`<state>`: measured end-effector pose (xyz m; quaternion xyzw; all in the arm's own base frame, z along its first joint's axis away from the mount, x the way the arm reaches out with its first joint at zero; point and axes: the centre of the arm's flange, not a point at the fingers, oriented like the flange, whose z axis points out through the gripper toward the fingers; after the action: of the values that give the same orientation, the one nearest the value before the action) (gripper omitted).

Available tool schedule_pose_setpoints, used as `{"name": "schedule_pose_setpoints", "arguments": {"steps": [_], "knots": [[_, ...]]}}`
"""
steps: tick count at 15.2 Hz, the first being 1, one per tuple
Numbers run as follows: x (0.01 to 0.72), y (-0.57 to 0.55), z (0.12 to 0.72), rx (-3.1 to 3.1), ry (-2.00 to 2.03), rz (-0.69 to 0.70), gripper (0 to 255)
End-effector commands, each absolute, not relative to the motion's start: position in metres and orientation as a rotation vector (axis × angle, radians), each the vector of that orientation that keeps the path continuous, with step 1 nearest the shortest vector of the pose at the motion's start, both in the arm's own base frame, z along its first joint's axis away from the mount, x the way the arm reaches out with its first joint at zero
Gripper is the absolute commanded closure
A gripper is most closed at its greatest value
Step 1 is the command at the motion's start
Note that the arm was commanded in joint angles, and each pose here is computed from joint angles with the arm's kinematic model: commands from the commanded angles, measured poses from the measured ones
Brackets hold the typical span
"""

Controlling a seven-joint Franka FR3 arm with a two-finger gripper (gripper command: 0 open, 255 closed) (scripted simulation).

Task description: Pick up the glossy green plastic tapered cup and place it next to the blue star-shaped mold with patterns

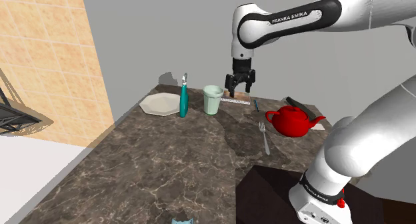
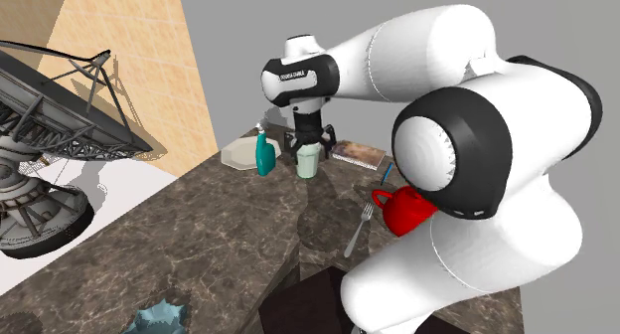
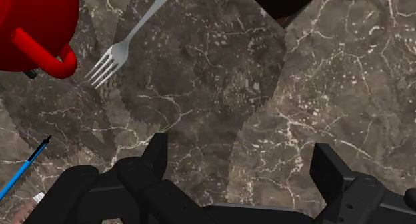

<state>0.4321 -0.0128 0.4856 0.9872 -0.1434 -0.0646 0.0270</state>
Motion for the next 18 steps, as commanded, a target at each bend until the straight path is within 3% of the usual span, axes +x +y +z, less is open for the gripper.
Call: {"name": "schedule_pose_setpoints", "arguments": {"steps": [1,18], "knots": [[0.457,-0.012,0.475,3.033,-0.467,-0.183,0],[0.66,-0.029,0.408,2.886,-0.652,-0.056,0]]}}
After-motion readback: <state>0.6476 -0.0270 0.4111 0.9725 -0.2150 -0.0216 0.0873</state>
